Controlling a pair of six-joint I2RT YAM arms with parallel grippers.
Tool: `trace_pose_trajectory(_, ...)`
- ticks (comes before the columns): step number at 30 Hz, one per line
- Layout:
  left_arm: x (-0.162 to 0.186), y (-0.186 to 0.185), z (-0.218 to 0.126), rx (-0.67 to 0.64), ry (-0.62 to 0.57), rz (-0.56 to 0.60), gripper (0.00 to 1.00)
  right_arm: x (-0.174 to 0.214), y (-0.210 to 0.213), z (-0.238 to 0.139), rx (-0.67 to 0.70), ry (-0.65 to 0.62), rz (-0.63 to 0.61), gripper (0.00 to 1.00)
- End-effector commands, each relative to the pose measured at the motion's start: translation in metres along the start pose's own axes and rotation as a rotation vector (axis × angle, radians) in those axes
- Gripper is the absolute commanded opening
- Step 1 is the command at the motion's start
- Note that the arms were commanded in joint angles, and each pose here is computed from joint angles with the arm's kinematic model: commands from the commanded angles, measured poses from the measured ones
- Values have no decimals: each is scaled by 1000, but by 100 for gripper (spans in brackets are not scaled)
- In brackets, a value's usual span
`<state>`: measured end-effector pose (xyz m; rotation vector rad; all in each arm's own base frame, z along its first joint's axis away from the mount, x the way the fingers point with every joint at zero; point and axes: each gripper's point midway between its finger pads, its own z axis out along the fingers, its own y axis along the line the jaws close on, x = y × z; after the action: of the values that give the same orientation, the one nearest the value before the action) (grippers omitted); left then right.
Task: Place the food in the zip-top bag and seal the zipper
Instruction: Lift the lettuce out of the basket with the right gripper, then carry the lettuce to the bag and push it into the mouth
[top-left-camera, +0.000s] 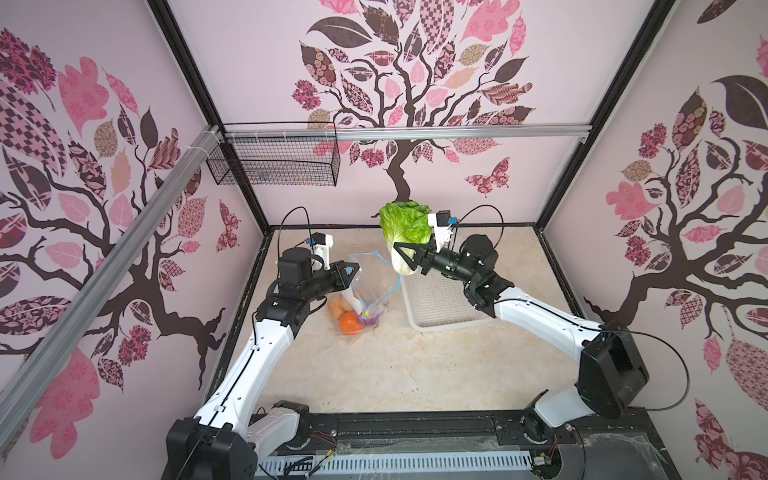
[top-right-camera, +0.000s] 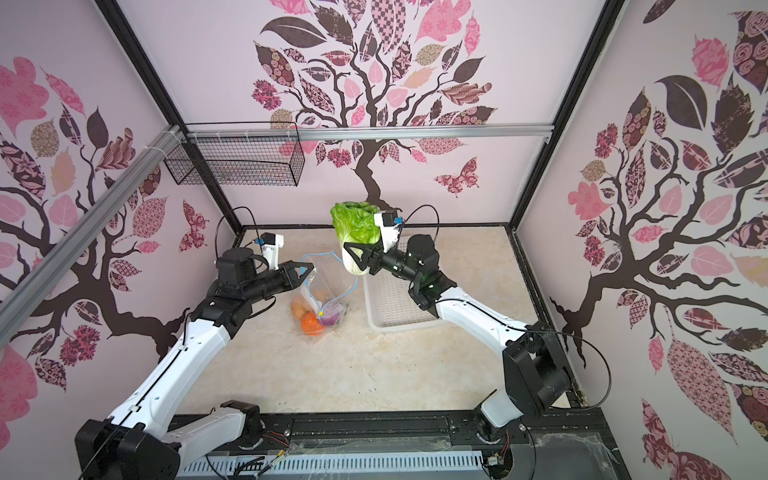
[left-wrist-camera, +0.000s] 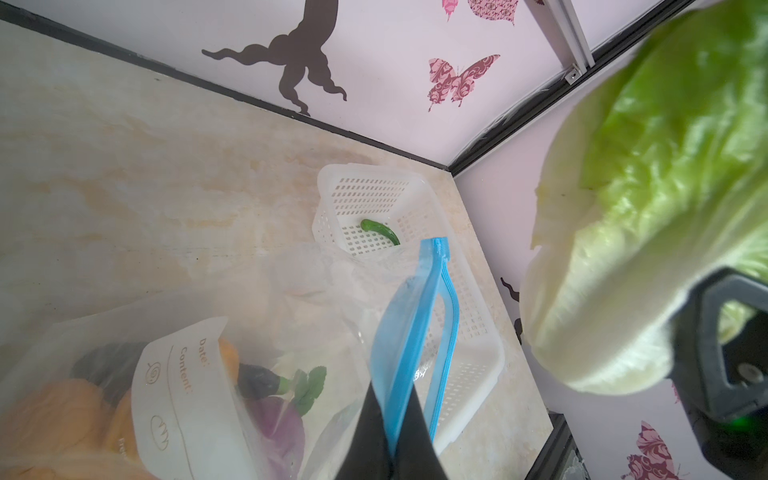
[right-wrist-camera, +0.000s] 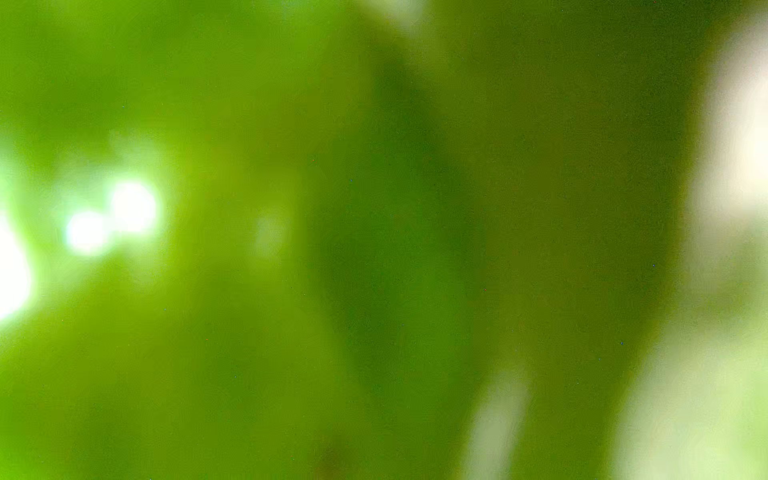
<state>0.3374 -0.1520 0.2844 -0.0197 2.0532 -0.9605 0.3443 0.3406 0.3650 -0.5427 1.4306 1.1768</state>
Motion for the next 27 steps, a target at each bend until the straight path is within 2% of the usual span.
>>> trace_pose_trajectory(1, 2, -3, -1, 21, -7, -14, 0, -20, 28, 8, -101, -174, -98, 61)
trace_pose_trajectory(5, -1, -5, -2, 21, -8, -38, 0, -8, 39, 19, -144, -223, -121, 62)
trace_pose_trajectory(10, -4, -2, -3, 22, -4, -71, 0, 19, 46, 32, -166, -272, -220, 62)
trace_pose_trajectory(18, -14, -3, -4, 48, -6, -117, 0, 56, 25, 40, -81, -335, -275, 63)
trace_pose_trajectory(27, -21, -3, -4, 73, -17, -158, 0, 97, 15, 46, -32, -263, -338, 68)
